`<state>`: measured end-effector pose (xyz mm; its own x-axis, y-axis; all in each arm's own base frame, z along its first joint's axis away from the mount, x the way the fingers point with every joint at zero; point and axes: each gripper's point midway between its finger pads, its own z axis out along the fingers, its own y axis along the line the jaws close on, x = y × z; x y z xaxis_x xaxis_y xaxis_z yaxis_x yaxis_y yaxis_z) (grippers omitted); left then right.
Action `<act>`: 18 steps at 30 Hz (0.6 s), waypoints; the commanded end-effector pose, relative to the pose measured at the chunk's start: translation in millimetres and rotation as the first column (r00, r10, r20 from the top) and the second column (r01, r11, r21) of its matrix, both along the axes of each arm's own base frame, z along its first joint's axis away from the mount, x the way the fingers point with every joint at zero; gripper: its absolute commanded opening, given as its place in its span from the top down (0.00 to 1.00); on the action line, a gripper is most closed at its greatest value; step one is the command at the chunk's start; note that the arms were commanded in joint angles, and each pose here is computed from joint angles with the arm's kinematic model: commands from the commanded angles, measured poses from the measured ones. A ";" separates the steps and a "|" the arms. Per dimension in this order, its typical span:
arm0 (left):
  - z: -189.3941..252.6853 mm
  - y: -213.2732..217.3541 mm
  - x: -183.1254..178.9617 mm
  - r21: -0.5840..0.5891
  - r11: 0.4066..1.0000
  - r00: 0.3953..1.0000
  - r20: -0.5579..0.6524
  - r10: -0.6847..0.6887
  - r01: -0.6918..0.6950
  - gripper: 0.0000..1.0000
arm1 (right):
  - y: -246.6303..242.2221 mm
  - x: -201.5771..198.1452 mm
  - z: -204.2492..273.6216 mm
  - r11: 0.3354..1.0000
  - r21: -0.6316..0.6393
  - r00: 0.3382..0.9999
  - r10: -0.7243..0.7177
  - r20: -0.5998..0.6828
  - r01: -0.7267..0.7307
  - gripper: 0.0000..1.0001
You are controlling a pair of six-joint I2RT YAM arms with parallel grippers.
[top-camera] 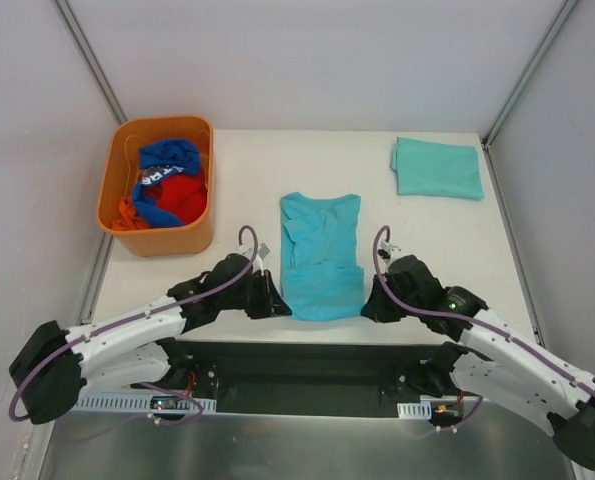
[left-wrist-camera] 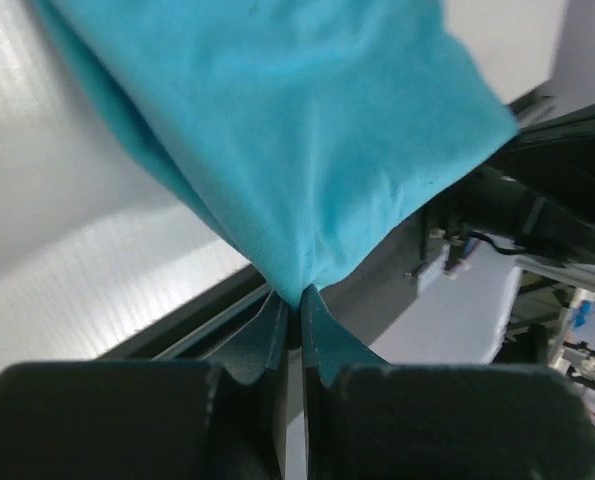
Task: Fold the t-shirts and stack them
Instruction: Grab one side of the 2/3 rectangular tshirt with both arms, then fold the long partially folded tshirt into a neat square
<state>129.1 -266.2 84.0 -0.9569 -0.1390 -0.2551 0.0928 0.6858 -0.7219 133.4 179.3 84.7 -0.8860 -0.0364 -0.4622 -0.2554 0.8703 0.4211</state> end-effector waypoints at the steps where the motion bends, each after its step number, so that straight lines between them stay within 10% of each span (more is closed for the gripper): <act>1: 43.1 4.1 7.2 -0.086 0.994 0.991 0.107 0.082 -0.073 1.00 | -21.4 -4.1 27.6 0.992 -0.006 0.989 -0.125 0.078 0.126 0.99; 18: 137.8 23.2 99.8 -0.038 0.968 0.892 0.381 0.244 -0.249 1.00 | -15.6 87.3 146.3 0.987 0.014 0.952 -0.155 0.264 0.157 0.99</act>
